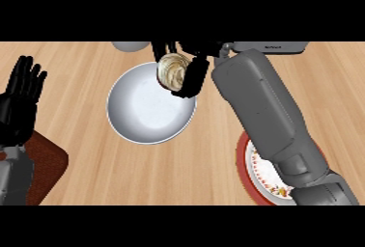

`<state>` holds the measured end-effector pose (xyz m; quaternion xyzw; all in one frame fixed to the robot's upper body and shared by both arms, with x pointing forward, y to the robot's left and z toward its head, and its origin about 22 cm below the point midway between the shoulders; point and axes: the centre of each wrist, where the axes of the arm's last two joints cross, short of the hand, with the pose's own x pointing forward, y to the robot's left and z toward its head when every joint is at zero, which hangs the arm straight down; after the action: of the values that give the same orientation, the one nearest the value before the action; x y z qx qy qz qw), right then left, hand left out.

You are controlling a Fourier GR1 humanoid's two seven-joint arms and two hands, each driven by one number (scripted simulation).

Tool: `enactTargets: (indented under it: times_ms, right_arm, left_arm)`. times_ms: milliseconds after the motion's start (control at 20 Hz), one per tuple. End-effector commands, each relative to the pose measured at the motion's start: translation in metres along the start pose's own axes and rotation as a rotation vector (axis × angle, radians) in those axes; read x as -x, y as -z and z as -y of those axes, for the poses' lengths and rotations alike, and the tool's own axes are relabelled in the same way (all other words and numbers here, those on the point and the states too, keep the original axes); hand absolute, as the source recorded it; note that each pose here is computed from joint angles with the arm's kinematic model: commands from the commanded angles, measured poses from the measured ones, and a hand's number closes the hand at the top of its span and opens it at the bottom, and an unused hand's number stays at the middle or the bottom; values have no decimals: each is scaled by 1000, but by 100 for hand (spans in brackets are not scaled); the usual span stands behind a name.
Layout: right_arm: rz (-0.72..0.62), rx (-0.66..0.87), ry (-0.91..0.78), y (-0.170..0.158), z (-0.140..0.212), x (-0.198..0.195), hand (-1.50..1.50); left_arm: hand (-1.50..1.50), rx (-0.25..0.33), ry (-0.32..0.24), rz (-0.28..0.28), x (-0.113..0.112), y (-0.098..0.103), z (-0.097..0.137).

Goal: Pick the cupcake from the plate and place it in the bowl

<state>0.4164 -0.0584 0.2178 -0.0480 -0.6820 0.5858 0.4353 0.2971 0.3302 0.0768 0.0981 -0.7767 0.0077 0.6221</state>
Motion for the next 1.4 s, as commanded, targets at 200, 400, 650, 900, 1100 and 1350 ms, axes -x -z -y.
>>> enactTargets:
  times_ms: [200, 400, 650, 900, 1100, 1350]
  right_arm:
    - [-187, 10, -57, 18, -64, 21, 150]
    - [-270, 42, 44, 21, -90, 43, -150]
    - [-211, 77, 283, 18, -101, 53, -150]
    - [-127, 278, 395, 10, -111, 70, -150]
    - [-125, 465, 473, 12, -85, 71, -150]
    - [-212, 567, 540, -16, -42, 108, -150]
  left_arm:
    - [0, 21, -6, 12, -1, -3, 4]
    - [0, 32, -17, 12, -5, 11, 11]
    - [0, 45, -8, 28, 0, 11, 25]
    - [0, 37, -19, 28, -3, 14, 22]
    - [0, 31, -4, 11, -7, 11, 19]
    - [0, -2, -4, 8, -2, 5, 11]
